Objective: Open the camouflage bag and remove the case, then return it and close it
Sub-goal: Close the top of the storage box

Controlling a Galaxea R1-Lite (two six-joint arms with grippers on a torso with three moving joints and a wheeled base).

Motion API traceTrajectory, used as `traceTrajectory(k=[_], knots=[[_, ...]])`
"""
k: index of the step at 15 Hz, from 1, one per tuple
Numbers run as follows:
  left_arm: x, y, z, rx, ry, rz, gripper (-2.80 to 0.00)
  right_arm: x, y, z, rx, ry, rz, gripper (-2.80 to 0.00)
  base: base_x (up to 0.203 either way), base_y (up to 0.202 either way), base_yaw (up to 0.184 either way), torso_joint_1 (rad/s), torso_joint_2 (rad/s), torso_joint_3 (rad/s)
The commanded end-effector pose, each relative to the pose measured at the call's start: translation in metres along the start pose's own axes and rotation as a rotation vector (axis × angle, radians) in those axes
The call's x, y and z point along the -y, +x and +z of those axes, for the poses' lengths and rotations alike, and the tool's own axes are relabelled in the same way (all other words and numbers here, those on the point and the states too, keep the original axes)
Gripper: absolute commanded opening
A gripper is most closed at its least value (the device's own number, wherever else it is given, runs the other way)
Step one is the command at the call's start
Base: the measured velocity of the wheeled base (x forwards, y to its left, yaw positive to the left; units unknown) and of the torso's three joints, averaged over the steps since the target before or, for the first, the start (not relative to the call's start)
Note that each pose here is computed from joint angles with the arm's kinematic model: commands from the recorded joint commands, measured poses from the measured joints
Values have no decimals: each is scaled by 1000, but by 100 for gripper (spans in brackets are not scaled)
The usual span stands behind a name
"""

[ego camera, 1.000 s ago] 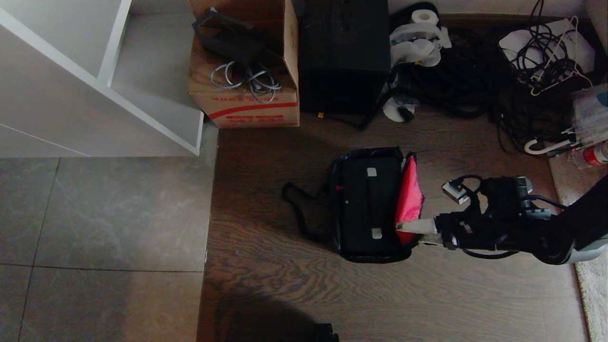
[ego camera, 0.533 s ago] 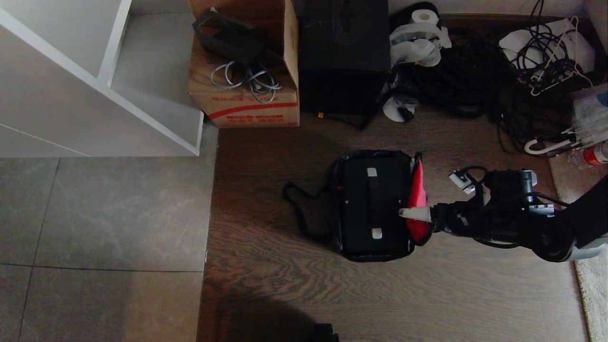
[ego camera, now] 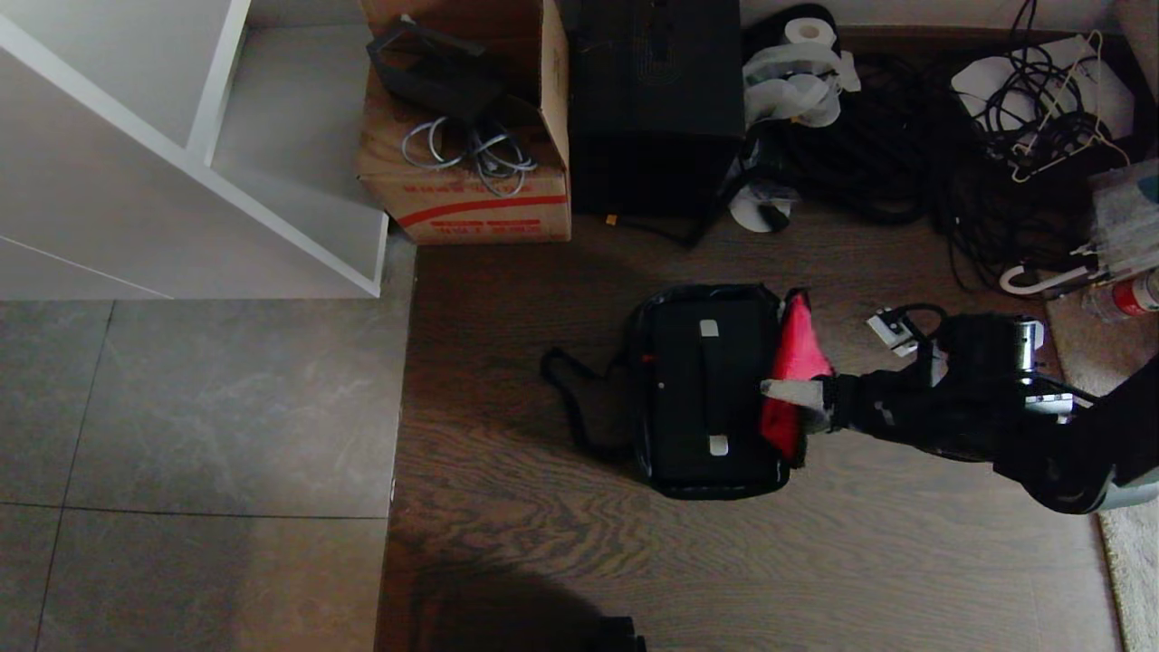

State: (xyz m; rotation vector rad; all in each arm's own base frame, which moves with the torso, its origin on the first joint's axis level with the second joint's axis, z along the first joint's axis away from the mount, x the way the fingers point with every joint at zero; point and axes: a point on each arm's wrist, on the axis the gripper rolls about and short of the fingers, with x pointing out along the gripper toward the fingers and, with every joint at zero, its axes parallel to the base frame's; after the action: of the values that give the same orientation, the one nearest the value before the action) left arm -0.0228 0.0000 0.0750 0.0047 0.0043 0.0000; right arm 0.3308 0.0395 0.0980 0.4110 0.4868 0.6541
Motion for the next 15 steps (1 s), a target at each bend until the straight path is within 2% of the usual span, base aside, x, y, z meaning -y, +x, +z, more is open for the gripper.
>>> traceTrajectory(k=[1, 3, 8, 9, 11, 15], knots=[[0, 0, 0, 0, 0, 0, -280, -18, 4, -10, -26, -21, 80, 0, 0, 0, 0, 0, 0, 0], [0, 0, 0, 1, 0, 0, -280, -28, 10, -23, -73, 27, 105, 0, 0, 0, 0, 0, 0, 0], [0, 0, 0, 0, 0, 0, -280, -26, 16, -29, -84, 32, 88, 0, 0, 0, 0, 0, 0, 0], [0, 0, 0, 0, 0, 0, -280, -30, 20, -29, -83, 26, 105, 0, 0, 0, 0, 0, 0, 0], [0, 0, 0, 1, 0, 0, -280, -41, 30, -36, -112, 86, 142, 0, 0, 0, 0, 0, 0, 0], [0, 0, 0, 0, 0, 0, -280, -68, 48, -31, -34, 119, 266, 0, 0, 0, 0, 0, 0, 0]])
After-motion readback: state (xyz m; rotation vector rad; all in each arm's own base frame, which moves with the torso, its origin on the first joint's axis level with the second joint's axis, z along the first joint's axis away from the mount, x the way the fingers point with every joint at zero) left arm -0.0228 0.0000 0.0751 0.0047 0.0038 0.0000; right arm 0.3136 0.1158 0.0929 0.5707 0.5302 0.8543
